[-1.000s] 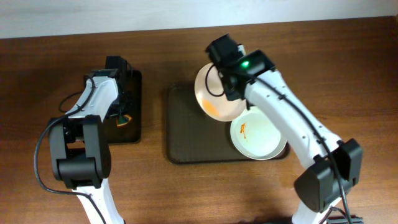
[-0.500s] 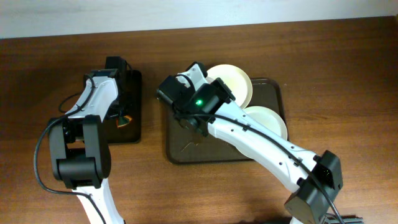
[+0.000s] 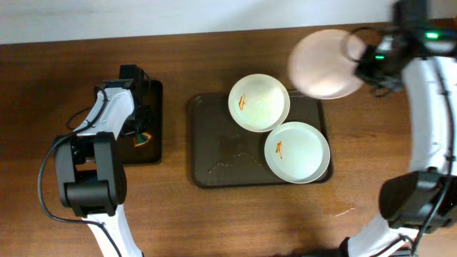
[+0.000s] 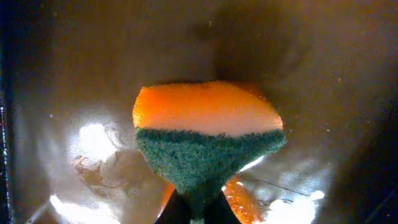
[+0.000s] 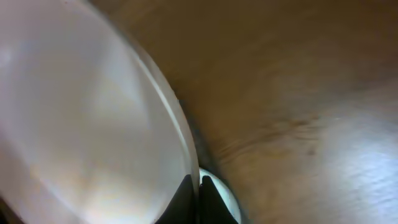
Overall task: Clean dirty plates on tray and stack at the side
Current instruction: 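Lift the cleaned plate with the right gripper and place it right of tray, then move the right gripper to the left plate and grip its rim, then scrub the left plate with the sponge in the left gripper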
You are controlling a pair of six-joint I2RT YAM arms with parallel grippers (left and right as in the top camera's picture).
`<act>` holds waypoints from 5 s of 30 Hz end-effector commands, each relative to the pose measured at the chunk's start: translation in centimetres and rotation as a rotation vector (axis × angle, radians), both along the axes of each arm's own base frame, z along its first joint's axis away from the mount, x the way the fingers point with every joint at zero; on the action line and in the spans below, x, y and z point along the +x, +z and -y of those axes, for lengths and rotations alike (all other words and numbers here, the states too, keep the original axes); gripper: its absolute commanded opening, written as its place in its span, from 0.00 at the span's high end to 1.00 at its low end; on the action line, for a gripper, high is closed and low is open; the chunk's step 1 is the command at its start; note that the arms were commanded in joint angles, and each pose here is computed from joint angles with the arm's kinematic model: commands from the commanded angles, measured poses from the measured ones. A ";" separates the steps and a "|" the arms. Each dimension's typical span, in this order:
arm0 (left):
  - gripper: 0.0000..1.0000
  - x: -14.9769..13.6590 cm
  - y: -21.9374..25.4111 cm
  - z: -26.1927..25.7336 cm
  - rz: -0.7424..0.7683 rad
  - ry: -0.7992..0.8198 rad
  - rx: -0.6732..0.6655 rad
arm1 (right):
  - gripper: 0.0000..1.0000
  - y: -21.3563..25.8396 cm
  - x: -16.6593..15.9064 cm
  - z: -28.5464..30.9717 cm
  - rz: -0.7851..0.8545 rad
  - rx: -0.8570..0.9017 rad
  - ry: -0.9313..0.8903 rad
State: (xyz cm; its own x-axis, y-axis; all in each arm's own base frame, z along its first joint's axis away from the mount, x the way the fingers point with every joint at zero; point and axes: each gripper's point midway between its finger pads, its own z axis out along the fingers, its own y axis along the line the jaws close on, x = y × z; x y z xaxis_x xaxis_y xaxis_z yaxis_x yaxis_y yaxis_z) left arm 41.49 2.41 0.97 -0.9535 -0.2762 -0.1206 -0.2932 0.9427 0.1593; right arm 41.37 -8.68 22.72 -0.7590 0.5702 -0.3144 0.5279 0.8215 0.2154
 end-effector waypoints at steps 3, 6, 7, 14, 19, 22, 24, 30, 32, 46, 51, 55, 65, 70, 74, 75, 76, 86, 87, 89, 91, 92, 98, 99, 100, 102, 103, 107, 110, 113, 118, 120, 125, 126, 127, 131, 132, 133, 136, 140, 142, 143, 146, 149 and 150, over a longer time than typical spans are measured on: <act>1.00 -0.4 -1.3 0.1 -0.033 -0.011 -0.017 | 0.96 -4.3 -2.4 10.5 -0.062 0.079 -0.245; 1.00 -0.4 -1.3 0.1 -0.032 -0.011 -0.017 | 0.96 -7.6 -2.3 14.2 -0.068 0.087 -0.317; 1.00 -0.4 -1.3 0.1 -0.032 -0.011 -0.017 | 0.93 -9.0 -2.2 15.1 -0.082 0.094 -0.333; 1.00 0.8 -1.2 0.1 0.016 -0.011 -0.017 | 0.70 -12.8 -1.2 13.7 -0.152 0.140 -0.298; 1.00 2.1 0.2 -0.1 0.065 -0.008 -0.010 | 0.67 -10.4 0.8 8.0 -0.052 0.381 -0.139; 1.00 4.0 5.0 -0.2 0.151 -0.007 -0.011 | 0.65 -7.8 0.7 5.2 -0.013 0.424 -0.051; 1.00 4.9 8.1 0.0 0.222 -0.008 -0.022 | 0.64 -6.9 0.4 3.3 -0.021 0.409 0.030; 1.00 4.6 5.0 0.4 0.208 0.033 -0.053 | 0.45 -7.1 0.0 -3.4 -0.117 0.413 0.192; 1.00 3.7 2.5 0.4 0.155 0.034 -0.054 | 0.22 -7.2 0.2 -5.2 -0.127 0.411 0.234; 1.00 4.4 7.2 0.7 0.146 -0.066 -0.055 | 0.02 -8.6 1.5 -14.0 -0.158 0.220 0.478; 1.00 4.7 15.0 0.7 0.311 -0.070 -0.051 | 0.22 -12.1 3.8 -12.5 -0.202 -0.078 0.373; 1.00 4.1 14.6 0.7 0.280 -0.070 -0.051 | 0.23 -16.1 5.6 -14.0 -0.210 -0.043 0.352; 1.00 4.1 14.6 0.7 0.280 -0.069 -0.051 | 0.55 -21.9 4.1 -16.8 -0.322 -0.014 0.419; 1.00 4.1 14.6 0.7 0.282 -0.070 -0.051 | 0.96 -21.6 3.2 -19.5 -0.327 0.138 0.491; 1.00 4.1 14.6 0.7 0.281 -0.070 -0.051 | 0.96 -20.4 1.6 -24.1 -0.335 0.325 0.575; 1.00 4.1 14.6 0.7 0.281 -0.070 -0.051 | 0.96 -20.4 0.7 -24.9 -0.364 0.332 0.591; 1.00 4.1 14.6 0.7 0.281 -0.070 -0.051 | 0.96 -20.5 -0.4 -25.3 -0.402 0.317 0.602; 1.00 3.1 15.9 1.5 0.274 -0.132 -0.086 | 0.96 -22.3 -6.0 -25.3 -0.611 0.101 0.665; 1.00 2.9 17.0 2.2 0.302 -0.142 -0.124 | 0.96 -22.6 -6.1 -25.3 -0.612 0.102 0.664; 1.00 2.6 18.6 3.6 0.342 -0.166 -0.205 | 0.96 -22.8 -6.0 -25.3 -0.609 0.102 0.665; 1.00 2.4 18.4 5.4 0.334 -0.189 -0.303 | 0.96 -22.7 -6.1 -25.3 -0.610 0.103 0.665; 1.00 2.0 17.9 6.7 0.317 -0.206 -0.376 | 0.96 -22.7 -6.1 -25.3 -0.610 0.106 0.665; 1.00 -0.7 13.3 13.1 0.164 -0.291 -0.537 | 0.96 -22.8 -5.8 -25.4 -0.598 0.106 0.663; 1.00 -0.9 12.8 14.0 0.154 -0.312 -0.539 | 0.96 -22.8 -5.8 -25.4 -0.595 0.106 0.663; 1.00 -1.0 12.4 14.9 0.150 -0.334 -0.541 | 0.96 -22.8 -5.7 -25.5 -0.595 0.106 0.663; 1.00 -1.4 11.0 17.5 0.136 -0.377 -0.549 | 0.96 -22.8 -5.7 -25.5 -0.594 0.106 0.663; 1.00 -1.8 10.4 18.4 0.125 -0.379 -0.553 | 0.96 -22.8 -5.7 -25.5 -0.594 0.106 0.663; 1.00 -2.7 7.6 22.4 0.072 -0.424 -0.564 | 0.96 -22.8 -5.7 -25.5 -0.593 0.106 0.663; 1.00 -2.8 6.1 24.1 0.057 -0.433 -0.567 | 0.96 -22.8 -5.6 -25.5 -0.590 0.106 0.664; 1.00 -2.9 4.2 24.3 0.019 -0.414 -0.550 | 0.96 -22.8 -5.7 -25.5 -0.596 0.108 0.637; 1.00 -3.4 1.3 24.4 -0.050 -0.340 -0.555 | 0.96 -22.8 -5.7 -25.5 -0.594 0.108 0.637; 1.00 -3.7 0.3 24.8 -0.071 -0.343 -0.565 | 0.96 -22.8 -5.7 -25.5 -0.594 0.108 0.637; 1.00 -4.1 -0.5 25.6 -0.085 -0.360 -0.563 | 0.96 -22.9 -5.6 -25.5 -0.594 0.107 0.637; 1.00 -3.9 -1.0 24.3 -0.078 -0.354 -0.481 | 0.96 -22.9 -5.6 -25.5 -0.594 0.107 0.637; 1.00 -3.6 -1.5 22.4 -0.074 -0.344 -0.369 | 0.96 -22.8 -5.6 -25.5 -0.594 0.107 0.637; 1.00 -4.1 -1.5 15.0 -0.119 -0.317 0.031 | 0.96 -22.9 -5.6 -25.5 -0.594 0.107 0.637; 1.00 -4.4 -1.2 14.1 -0.134 -0.318 0.076 | 0.96 -22.8 -5.6 -25.5 -0.593 0.107 0.637; 1.00 -4.5 -1.0 14.0 -0.141 -0.318 0.085 | 0.96 -22.9 -5.6 -25.5 -0.591 0.107 0.637; 1.00 -3.3 1.2 14.4 -0.118 -0.318 0.082 | 0.96 -22.9 -5.6 -25.5 -0.591 0.107 0.637; 1.00 -0.8 4.7 16.0 -0.034 -0.318 0.034 | 0.96 -22.9 -5.6 -25.5 -0.591 0.108 0.637; 1.00 -0.5 4.7 18.7 -0.016 -0.325 -0.111 | 0.96 -22.9 -5.6 -25.5 -0.591 0.108 0.637; 1.00 -0.7 4.4 20.2 -0.021 -0.331 -0.198 | 0.96 -22.9 -5.6 -25.5 -0.591 0.108 0.637; 1.00 -1.4 3.7 22.8 -0.046 -0.344 -0.343 | 0.96 -22.9 -5.6 -25.5 -0.591 0.108 0.637; 1.00 -2.8 2.5 24.6 -0.083 -0.362 -0.423 | 0.96 -22.9 -5.4 -25.5 -0.584 0.108 0.638; 1.00 -3.2 2.3 25.0 -0.096 -0.365 -0.442 | 0.96 -22.9 -5.4 -25.6 -0.583 0.108 0.638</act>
